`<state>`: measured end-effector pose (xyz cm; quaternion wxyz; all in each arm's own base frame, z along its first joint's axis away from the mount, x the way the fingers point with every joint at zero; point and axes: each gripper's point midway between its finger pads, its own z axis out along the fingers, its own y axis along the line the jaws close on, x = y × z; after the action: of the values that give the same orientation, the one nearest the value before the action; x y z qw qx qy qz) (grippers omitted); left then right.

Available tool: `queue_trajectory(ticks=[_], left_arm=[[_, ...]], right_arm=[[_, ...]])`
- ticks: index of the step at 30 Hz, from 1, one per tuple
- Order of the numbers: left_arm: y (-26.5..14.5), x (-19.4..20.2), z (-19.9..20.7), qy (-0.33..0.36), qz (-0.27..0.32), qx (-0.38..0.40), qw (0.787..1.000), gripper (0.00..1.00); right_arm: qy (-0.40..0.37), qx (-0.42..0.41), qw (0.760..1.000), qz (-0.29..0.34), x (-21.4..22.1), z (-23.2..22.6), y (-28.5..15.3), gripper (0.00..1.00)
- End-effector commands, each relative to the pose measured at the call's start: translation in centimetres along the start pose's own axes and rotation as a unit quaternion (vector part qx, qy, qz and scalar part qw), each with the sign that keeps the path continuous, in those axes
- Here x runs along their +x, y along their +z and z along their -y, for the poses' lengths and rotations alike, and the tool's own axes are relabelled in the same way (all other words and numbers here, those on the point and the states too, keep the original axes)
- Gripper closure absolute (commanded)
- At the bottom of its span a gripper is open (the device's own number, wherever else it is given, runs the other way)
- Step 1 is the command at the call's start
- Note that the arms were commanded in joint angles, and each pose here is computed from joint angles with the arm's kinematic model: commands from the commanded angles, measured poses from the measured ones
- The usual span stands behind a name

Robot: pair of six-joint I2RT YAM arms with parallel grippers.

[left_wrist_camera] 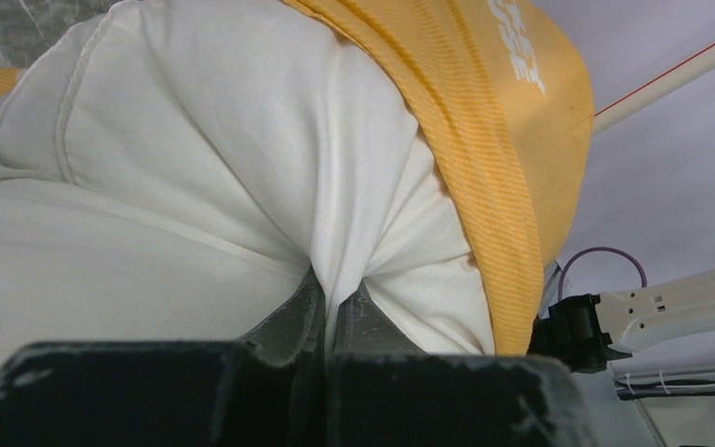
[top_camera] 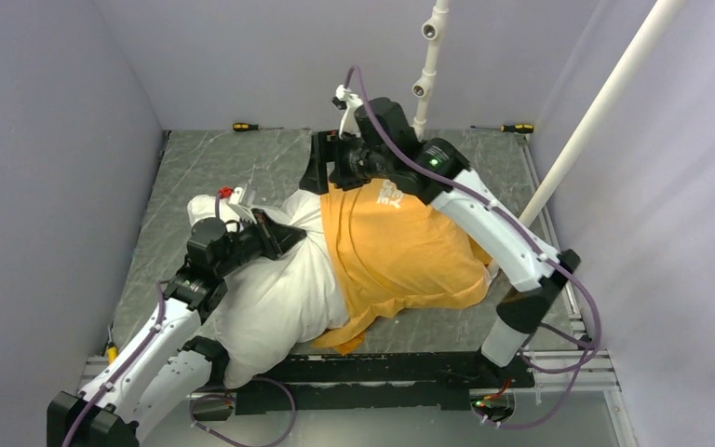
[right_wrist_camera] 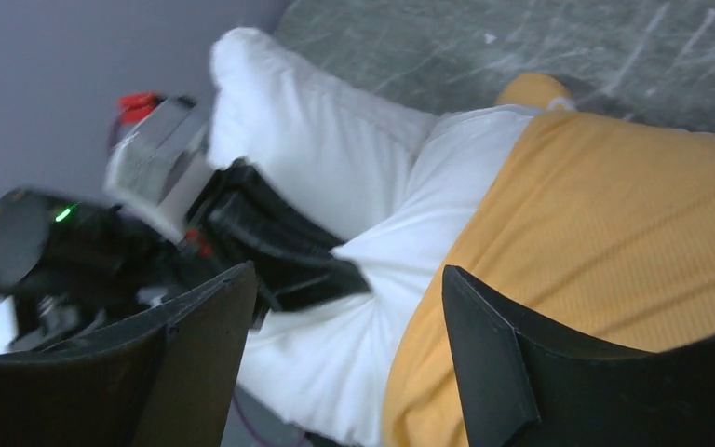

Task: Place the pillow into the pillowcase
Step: Stuff the pillow into the pillowcase.

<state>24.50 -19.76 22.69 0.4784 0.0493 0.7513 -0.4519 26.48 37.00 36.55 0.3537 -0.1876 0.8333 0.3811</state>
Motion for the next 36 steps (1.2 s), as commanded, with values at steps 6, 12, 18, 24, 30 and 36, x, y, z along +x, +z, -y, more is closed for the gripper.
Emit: queue_trajectory(ticks=[6,12,18,24,30,36], left_arm=[[0.2,5.1,-0.3,-0.02,-0.084,-0.018,0.996,1.0],[0.1,5.3,-0.2,-0.013,-0.091,-0.021,0.996,1.0],[0.1,5.6,-0.1,-0.01,-0.098,-0.022,0.995,1.0],[0.0,5.7,0.0,-0.009,-0.099,-0.021,0.995,1.0],[0.1,5.9,0.1,-0.009,-0.105,-0.019,0.994,1.0],[-0.1,5.4,0.4,-0.005,-0.1,-0.02,0.995,1.0]], right_arm=[[-0.015,0.177,0.979,-0.095,2.9,7.7,6.1,0.3],[-0.033,0.279,0.954,-0.107,4.6,11.4,5.7,0.37],[-0.036,0.281,0.956,-0.076,3.4,10.9,4.3,0.34],[-0.048,0.294,0.953,-0.064,3.1,11.5,3.6,0.26],[-0.048,0.284,0.952,-0.1,5.4,12.2,6.0,0.55],[-0.058,0.249,0.964,-0.071,3.0,9.9,5.0,1.0]])
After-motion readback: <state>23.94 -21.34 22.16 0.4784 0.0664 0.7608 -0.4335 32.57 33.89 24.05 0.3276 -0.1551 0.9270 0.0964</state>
